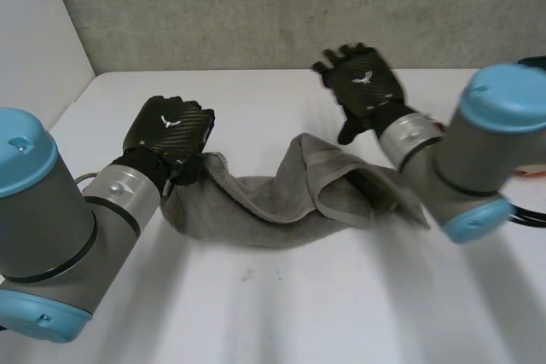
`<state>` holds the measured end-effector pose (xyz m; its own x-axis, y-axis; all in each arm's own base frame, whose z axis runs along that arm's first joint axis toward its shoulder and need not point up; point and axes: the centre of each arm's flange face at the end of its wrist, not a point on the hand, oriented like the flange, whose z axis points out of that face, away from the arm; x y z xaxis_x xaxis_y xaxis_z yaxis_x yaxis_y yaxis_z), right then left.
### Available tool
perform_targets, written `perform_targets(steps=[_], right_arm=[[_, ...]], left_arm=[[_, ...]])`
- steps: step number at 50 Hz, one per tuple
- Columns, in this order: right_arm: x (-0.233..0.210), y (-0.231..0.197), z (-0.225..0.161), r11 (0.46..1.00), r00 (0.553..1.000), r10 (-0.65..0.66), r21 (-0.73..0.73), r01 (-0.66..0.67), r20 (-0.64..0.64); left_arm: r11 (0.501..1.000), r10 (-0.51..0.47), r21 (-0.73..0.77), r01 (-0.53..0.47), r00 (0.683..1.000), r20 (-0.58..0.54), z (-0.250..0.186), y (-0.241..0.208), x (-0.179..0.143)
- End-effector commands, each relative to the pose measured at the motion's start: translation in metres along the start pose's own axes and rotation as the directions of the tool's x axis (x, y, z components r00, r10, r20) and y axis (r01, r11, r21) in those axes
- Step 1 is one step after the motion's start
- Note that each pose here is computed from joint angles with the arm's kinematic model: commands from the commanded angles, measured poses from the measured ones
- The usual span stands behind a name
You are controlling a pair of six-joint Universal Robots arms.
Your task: Fold the laundry.
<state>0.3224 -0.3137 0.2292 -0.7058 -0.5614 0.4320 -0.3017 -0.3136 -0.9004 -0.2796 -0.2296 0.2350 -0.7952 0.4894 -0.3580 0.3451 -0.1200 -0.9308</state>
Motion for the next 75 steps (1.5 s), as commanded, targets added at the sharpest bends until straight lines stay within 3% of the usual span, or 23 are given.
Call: perform_targets(steps=[1,2,6,9,14,20,28,36,38,43,46,47,49,51,53,59,64,71,75], right_arm=[[0.015,0.005,-0.051,0.938,0.98,0.196,-0.285,-0.195,-0.027],[0.01,0.012,-0.061,0.907,0.976,0.217,-0.368,-0.206,-0.011],[-0.004,0.023,-0.078,0.863,0.969,0.243,-0.465,-0.196,0.041],[-0.01,0.029,-0.078,0.889,0.978,0.192,-0.437,-0.136,0.085],[-0.015,0.042,-0.068,0.957,0.992,-0.043,-0.282,0.074,0.115],[-0.023,0.043,-0.058,0.969,0.979,-0.179,-0.154,0.193,0.101],[-0.079,0.051,-0.047,0.941,0.922,-0.313,-0.057,0.334,0.229],[-0.1,0.081,-0.024,0.824,0.792,-0.548,0.01,0.566,0.269],[-0.1,0.082,-0.02,0.81,0.779,-0.57,0.023,0.585,0.26],[-0.091,0.071,-0.012,0.83,0.809,-0.555,0.056,0.555,0.196],[-0.065,0.049,-0.014,0.895,0.887,-0.445,0.036,0.444,0.123],[-0.044,0.028,-0.016,0.939,0.937,-0.343,0.035,0.342,0.06],[-0.015,-0.003,-0.024,0.985,0.987,-0.161,0.057,0.163,-0.027],[0.012,-0.018,-0.032,0.998,0.996,-0.008,0.055,0.013,-0.089],[0.041,-0.025,-0.042,0.999,0.989,0.046,0.013,-0.044,-0.141],[0.088,-0.014,-0.07,0.969,0.981,0.017,-0.24,-0.063,-0.191],[0.074,0.011,-0.082,0.876,0.998,-0.045,-0.481,0.016,-0.048],[0.075,0.042,-0.069,0.812,0.994,-0.104,-0.579,0.079,-0.011],[0.079,0.045,-0.044,0.835,0.988,-0.144,-0.542,0.095,-0.048]], left_arm=[[1.0,0.0,0.013,0.0,1.0,0.009,0.0,-0.004,-0.003],[1.0,0.0,0.017,0.0,1.0,0.01,0.0,-0.006,-0.003],[1.0,0.001,0.023,-0.002,1.0,0.016,0.0,-0.008,-0.005],[1.0,0.001,0.023,-0.002,1.0,0.016,0.0,-0.008,-0.005],[1.0,0.001,0.011,-0.001,1.0,0.013,-0.001,-0.004,-0.004],[1.0,0.0,-0.001,0.0,1.0,0.02,-0.001,0.0,-0.007],[1.0,-0.002,-0.013,0.002,1.0,0.03,-0.001,0.003,-0.01],[1.0,-0.003,-0.021,0.004,0.999,0.045,0.0,0.006,-0.015],[1.0,-0.003,-0.021,0.004,0.999,0.046,0.0,0.006,-0.015],[1.0,-0.003,-0.013,0.004,0.999,0.051,-0.002,0.003,-0.016],[1.0,-0.002,-0.008,0.002,0.998,0.066,-0.002,0.001,-0.021],[1.0,-0.002,-0.006,0.002,0.997,0.075,-0.002,0.0,-0.023],[1.0,-0.003,-0.006,0.004,0.993,0.114,-0.002,-0.002,-0.034],[1.0,-0.004,0.016,0.002,0.985,0.17,-0.007,-0.01,-0.048],[0.999,-0.007,0.046,-0.002,0.979,0.206,-0.012,-0.019,-0.059],[0.998,-0.012,0.068,-0.005,0.968,0.25,-0.019,-0.027,-0.074],[1.0,-0.006,0.03,0.0,0.974,0.227,-0.018,-0.015,-0.068],[0.993,0.002,-0.114,0.014,0.989,0.145,0.019,0.036,-0.045],[0.996,0.003,-0.09,0.011,0.987,0.158,0.058,0.041,-0.05]])
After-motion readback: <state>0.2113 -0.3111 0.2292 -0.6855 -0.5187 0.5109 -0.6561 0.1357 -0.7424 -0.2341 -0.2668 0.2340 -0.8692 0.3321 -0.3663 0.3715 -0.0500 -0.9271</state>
